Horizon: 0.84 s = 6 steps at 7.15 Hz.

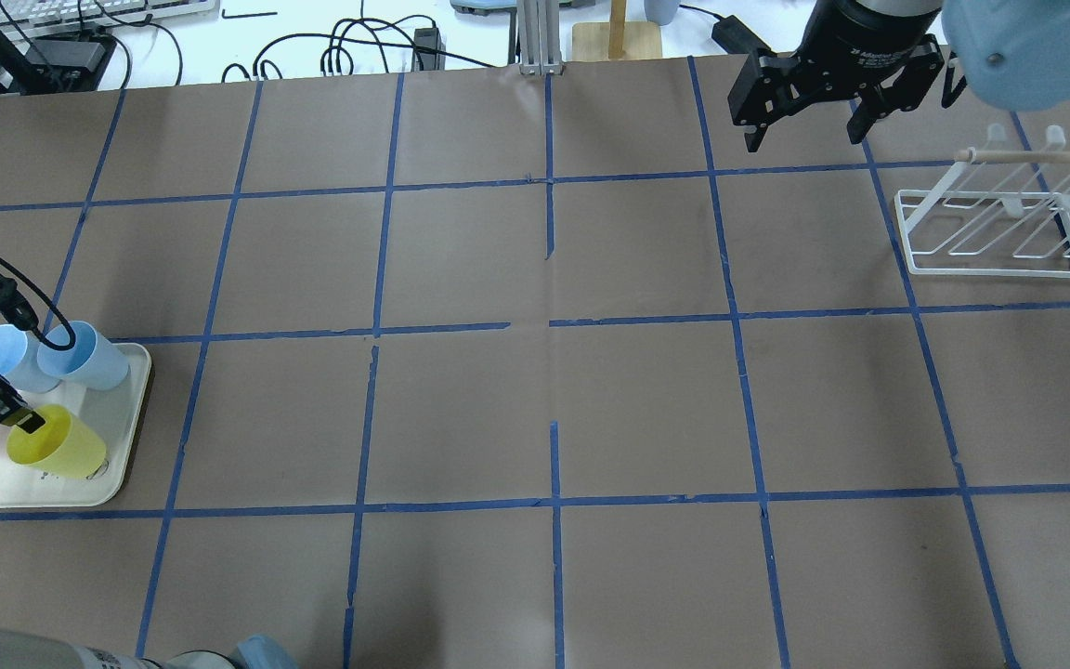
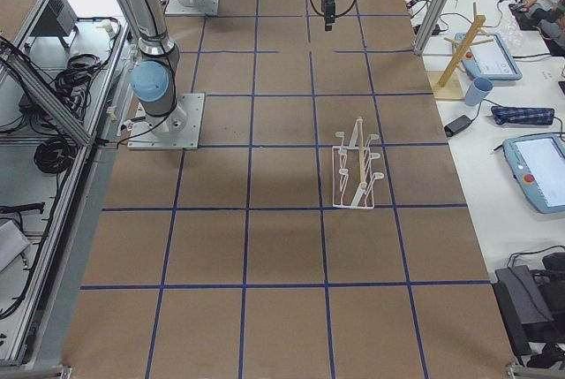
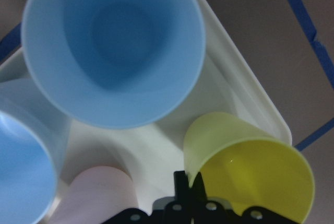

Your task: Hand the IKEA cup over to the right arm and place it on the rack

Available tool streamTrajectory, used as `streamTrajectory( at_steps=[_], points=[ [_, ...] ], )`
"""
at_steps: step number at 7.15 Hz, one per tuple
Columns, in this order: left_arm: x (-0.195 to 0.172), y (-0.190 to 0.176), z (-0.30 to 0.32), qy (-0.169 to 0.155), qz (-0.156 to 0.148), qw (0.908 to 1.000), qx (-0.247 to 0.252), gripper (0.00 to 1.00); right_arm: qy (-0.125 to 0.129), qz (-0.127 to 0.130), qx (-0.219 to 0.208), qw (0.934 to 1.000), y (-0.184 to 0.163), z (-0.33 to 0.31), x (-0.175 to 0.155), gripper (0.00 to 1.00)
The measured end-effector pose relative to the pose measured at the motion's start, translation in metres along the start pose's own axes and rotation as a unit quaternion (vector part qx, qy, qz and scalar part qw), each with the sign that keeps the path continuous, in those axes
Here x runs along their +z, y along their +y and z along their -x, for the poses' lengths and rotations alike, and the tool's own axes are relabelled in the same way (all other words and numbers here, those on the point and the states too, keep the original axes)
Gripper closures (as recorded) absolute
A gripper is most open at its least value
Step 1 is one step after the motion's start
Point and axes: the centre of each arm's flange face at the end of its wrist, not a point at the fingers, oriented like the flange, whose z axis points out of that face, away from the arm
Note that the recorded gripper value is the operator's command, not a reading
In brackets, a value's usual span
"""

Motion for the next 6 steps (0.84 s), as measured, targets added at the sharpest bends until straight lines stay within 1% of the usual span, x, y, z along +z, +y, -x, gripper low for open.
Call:
streamTrajectory(
  at_steps=[2,3,4,5,6],
  points=[
    [-0.013,0.001,-0.006,0.001,-0.001,1.0000,0.002,1.00,0.000,0.000,0.000,1.0000,0.000,0.000,0.000,0.00],
    [-0.029,0.002,-0.009,0.003,-0.009,1.0000,0.001,1.00,0.000,0.000,0.000,1.0000,0.000,0.000,0.000,0.00],
    [-0.053,-0.001,-0.010,0.009,-0.027,0.9996,-0.002,1.00,0.001,0.000,0.000,1.0000,0.000,0.000,0.000,0.00],
    [-0.081,-0.014,-0.014,0.021,-0.057,0.9980,-0.016,1.00,0.001,0.000,-0.001,1.0000,0.000,0.000,0.000,0.00],
    [-0.102,-0.040,-0.026,0.041,-0.093,0.9939,-0.042,1.00,0.002,0.000,-0.003,1.0000,0.000,0.000,-0.001,0.00]
  ],
)
